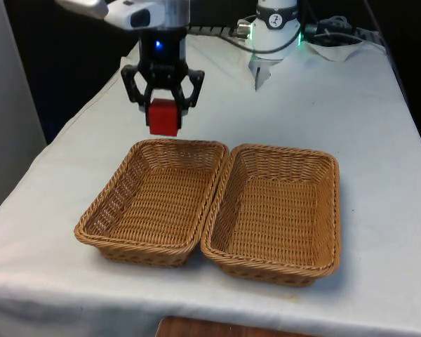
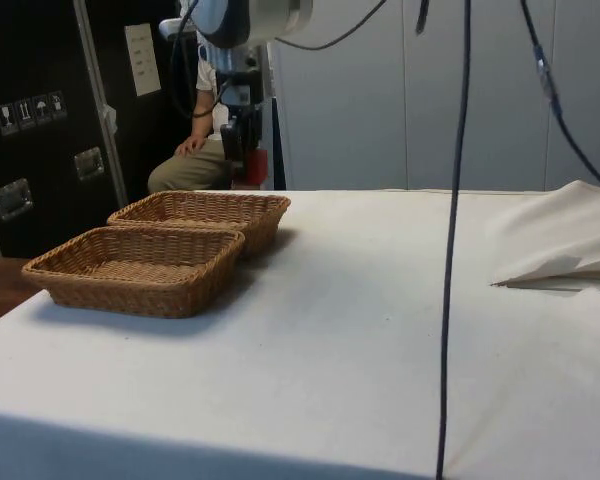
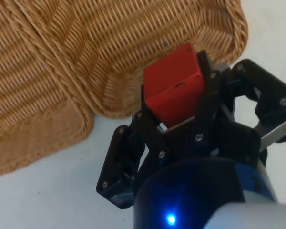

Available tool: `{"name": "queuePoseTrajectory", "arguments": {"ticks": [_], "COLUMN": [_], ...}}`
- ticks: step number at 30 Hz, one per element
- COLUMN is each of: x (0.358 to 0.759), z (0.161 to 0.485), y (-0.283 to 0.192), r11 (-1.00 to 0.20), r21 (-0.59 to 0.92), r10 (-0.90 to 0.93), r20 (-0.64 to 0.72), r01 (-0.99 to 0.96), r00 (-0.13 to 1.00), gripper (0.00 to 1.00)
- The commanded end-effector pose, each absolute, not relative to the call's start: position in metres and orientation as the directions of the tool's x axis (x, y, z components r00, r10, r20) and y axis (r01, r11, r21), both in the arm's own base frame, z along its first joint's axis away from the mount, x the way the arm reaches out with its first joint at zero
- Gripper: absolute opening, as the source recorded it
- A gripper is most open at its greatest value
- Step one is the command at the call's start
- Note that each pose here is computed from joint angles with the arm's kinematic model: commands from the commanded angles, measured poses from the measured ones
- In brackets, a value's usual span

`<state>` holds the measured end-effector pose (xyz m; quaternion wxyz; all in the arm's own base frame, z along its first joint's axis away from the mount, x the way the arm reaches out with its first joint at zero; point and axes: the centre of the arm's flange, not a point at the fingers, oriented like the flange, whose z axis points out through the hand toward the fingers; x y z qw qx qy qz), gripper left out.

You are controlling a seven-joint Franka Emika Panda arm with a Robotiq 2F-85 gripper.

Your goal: Pick up the red cube and place it into the right basket.

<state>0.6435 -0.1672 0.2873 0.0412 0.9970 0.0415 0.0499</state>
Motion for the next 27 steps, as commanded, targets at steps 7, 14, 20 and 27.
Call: {"name": "queuePoseTrajectory", "arguments": {"ticks": [7, 14, 20, 27], "x": [0.663, 0.684, 0.697, 0.705], "z": [0.264, 0.243, 0.230, 0.223], "y": [-0.168, -0.166, -0.165, -0.164], "r11": [-0.994, -0.997, -0.999, -1.000], "r21": [0.088, 0.063, 0.041, 0.011], "r10": [0.076, 0.057, 0.039, 0.025], "r20": [0.102, 0.109, 0.121, 0.131], "r01": [0.067, 0.050, 0.034, 0.024], "r00": [0.992, 0.992, 0.992, 0.991], "gripper": [0.01, 0.01, 0.01, 0.01]}}
